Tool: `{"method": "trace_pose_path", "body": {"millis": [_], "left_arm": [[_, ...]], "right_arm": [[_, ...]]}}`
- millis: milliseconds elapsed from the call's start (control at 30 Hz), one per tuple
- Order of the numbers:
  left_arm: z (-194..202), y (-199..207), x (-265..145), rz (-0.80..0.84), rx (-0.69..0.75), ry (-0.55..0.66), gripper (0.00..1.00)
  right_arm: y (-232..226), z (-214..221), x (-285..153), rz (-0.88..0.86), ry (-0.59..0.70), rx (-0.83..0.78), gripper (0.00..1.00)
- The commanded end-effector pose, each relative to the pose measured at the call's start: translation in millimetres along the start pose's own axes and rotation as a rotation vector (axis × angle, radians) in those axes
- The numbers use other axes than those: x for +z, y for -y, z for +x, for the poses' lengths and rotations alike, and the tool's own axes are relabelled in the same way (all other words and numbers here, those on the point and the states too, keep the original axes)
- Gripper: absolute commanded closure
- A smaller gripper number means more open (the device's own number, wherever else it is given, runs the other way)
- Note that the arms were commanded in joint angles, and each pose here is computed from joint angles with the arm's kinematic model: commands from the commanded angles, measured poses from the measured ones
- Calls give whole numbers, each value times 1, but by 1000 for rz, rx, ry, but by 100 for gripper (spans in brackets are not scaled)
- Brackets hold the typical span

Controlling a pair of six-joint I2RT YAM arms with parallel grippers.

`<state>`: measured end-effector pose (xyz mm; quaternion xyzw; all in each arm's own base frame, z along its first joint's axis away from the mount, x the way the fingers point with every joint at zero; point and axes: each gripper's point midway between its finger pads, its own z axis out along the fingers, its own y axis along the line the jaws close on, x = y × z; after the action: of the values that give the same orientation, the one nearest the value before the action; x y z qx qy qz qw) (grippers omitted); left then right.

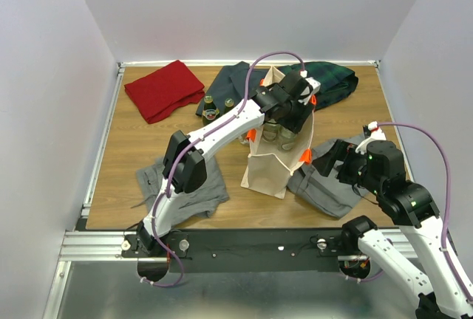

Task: Take the beverage out of the canvas bag
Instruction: Take out the drink from the canvas bag.

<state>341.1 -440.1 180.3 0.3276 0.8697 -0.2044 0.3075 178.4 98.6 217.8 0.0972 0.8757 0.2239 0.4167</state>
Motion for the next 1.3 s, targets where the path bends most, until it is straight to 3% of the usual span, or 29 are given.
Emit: {"method": "trace_pose_path", "body": {"millis": [0, 533, 1033, 1267], "left_arm": [[1, 2, 6, 21, -14, -8, 35], [5, 0, 11, 25, -27, -21, 44], [11, -3, 16, 17, -39, -42, 39], [9, -1, 16, 27, -40, -38, 51]], "right_arm": [[5, 2, -1, 25, -2, 2, 0], [5, 2, -1, 24, -1, 2, 0], [5, 2, -2, 21, 1, 1, 0], [5, 1, -2, 22, 4, 4, 0]]}}
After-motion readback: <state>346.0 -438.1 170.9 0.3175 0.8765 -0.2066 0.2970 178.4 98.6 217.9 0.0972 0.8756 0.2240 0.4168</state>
